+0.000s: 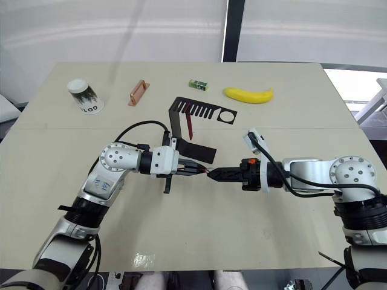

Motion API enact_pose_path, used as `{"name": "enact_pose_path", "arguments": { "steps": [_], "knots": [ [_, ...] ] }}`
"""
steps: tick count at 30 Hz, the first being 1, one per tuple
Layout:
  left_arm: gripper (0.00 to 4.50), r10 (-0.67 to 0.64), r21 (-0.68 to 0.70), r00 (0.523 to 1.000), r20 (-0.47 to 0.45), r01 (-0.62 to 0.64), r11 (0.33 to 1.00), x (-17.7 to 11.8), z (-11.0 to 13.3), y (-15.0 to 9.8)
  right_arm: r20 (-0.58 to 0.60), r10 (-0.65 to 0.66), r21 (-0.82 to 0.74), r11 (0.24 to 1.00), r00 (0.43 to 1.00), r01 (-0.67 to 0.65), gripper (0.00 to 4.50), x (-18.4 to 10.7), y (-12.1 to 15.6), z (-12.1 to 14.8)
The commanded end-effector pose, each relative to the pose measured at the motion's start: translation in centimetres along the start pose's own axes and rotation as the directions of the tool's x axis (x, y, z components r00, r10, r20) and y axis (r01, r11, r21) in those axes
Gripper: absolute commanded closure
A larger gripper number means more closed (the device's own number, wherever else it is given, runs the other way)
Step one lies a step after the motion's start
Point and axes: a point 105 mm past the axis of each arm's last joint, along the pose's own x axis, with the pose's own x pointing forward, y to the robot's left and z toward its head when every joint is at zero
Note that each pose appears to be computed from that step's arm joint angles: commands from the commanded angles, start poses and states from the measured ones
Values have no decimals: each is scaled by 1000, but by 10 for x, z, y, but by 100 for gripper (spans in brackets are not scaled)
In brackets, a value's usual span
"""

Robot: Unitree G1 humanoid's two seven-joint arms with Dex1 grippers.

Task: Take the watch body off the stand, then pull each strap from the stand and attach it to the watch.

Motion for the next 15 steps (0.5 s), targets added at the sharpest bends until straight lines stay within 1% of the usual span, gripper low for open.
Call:
{"name": "enact_pose_path", "arguments": {
  "steps": [1, 12, 14, 15],
  "knots": [
    [450, 7, 61, 999, 48, -10, 998, 6, 18, 5, -25, 83, -40, 996, 996, -84, 299, 5, 18, -3],
    [450, 7, 60, 999, 48, -10, 998, 4, 18, 6, -14, 41, -22, 999, 999, -41, 299, 1, 10, -2],
    [450, 2, 40, 999, 51, -4, 999, 1, 18, 5, -1, 20, -19, 1000, 1000, -20, 299, -1, 7, 0],
    [420, 0, 25, 999, 54, -1, 1000, -1, 19, 4, 5, 12, -21, 1000, 1000, -12, 299, -2, 6, 2]
  ]
}}
